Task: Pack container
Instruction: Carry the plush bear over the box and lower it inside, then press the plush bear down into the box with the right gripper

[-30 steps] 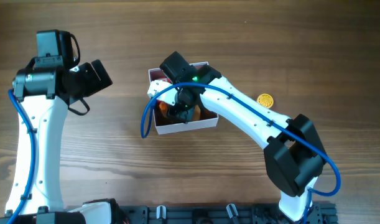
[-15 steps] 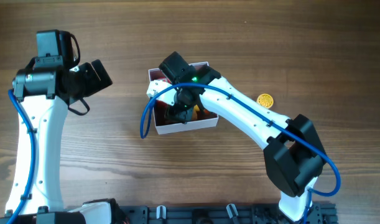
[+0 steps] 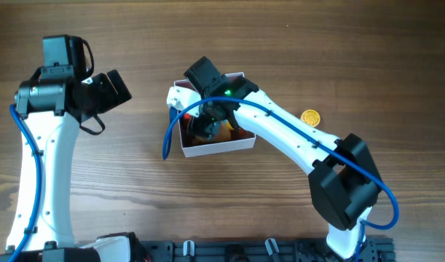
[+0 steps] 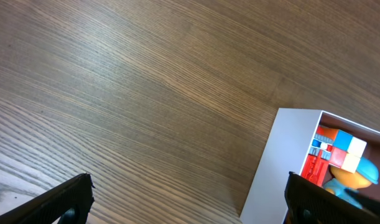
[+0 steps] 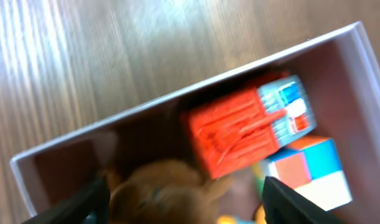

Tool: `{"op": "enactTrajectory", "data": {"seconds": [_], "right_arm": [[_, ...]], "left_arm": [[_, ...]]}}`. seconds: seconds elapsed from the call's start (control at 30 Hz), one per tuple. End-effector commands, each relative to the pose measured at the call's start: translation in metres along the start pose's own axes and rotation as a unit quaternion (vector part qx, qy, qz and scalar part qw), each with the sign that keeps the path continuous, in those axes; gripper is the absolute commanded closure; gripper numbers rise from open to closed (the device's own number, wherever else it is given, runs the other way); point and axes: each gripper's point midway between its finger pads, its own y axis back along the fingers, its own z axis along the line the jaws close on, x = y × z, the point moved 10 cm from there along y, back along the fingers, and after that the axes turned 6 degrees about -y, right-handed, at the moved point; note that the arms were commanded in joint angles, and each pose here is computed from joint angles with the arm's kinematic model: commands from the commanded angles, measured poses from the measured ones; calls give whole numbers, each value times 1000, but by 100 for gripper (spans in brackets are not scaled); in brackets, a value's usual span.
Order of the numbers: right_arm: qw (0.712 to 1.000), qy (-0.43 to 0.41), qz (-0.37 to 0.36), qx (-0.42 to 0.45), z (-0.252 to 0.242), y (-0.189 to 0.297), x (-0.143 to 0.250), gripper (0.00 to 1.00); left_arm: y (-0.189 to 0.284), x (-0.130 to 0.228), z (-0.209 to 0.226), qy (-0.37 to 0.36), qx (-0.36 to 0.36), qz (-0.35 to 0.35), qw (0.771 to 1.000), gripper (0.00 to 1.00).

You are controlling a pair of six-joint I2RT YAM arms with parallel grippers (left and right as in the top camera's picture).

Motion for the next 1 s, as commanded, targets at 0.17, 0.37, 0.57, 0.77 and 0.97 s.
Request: {"op": "enactTrajectory", "data": {"seconds": [0.17, 0.37, 0.57, 0.77, 0.97], "right_arm": [[969, -140, -99, 178, -26, 110, -43, 23], [923, -346, -5, 166, -27, 131, 9, 88], [917, -370, 59, 135, -19, 91, 31, 96], [931, -353, 79, 53, -10, 57, 38, 96], [945, -317, 75, -8, -2, 52, 36, 95]], "left_arm": [[-4, 1, 1, -4, 4, 9, 1000, 0], [-4, 1, 1, -4, 4, 9, 1000, 0], [-4, 1, 1, -4, 4, 9, 1000, 0], [-4, 1, 1, -4, 4, 9, 1000, 0], [-4, 1, 1, -4, 4, 9, 1000, 0]]}}
